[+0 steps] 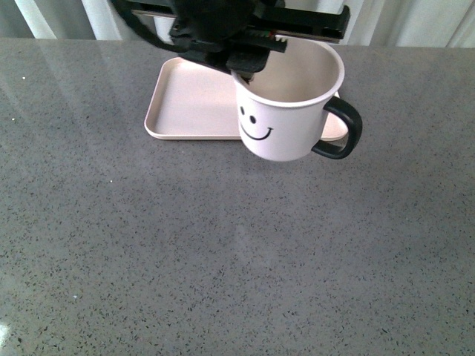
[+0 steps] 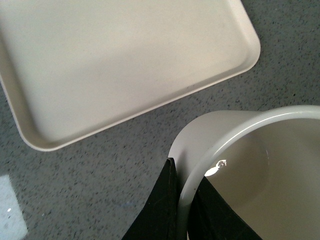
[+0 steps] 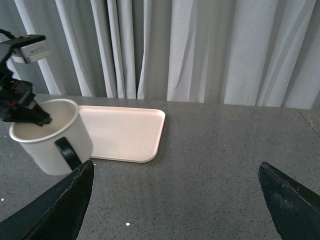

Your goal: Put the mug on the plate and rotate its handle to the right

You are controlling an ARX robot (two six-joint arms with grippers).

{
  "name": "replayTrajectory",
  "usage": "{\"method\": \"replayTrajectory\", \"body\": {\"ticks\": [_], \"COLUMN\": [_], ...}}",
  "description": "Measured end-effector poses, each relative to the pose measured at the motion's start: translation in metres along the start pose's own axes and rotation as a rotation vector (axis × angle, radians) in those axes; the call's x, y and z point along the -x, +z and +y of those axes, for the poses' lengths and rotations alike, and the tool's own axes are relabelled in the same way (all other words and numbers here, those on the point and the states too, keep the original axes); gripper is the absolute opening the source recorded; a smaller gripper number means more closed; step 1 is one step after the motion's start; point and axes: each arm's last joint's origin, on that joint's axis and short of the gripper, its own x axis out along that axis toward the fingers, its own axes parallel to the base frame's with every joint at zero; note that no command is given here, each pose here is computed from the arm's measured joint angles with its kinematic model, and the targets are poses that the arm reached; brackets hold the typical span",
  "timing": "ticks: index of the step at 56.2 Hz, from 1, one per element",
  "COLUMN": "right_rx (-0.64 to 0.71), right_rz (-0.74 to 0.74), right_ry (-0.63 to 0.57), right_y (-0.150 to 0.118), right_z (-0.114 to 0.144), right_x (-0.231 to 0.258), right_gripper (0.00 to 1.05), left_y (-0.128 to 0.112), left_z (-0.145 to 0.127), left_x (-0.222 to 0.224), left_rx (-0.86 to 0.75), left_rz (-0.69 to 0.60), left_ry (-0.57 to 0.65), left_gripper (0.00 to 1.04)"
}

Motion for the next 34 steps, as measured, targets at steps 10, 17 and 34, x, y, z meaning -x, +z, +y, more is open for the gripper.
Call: {"method": "replayTrajectory", "body": {"ticks": [10,17,34], "right_rx": [0.0,0.0,0.0], "right_rz": [0.0,0.0,0.0], "right_ry": [0.0,0.0,0.0], "right_y": [0.0,0.0,0.0], "right_z": [0.0,0.0,0.0], "right_x": [0.0,0.0,0.0], "right_gripper": [0.96,0.96,0.96], "left_y": [0.026,0.04,0.05], "left_z": [-0.01,-0.011,-0.011], "left_x": [-0.023,-0.037,-0.053], "left_rx": [0.033,0.056,0.076], "left_rz": [0.007,0.02,0.022], "left_ry": [0.02,0.039,0.046], "left_gripper": [0.02,0.02,0.02]}}
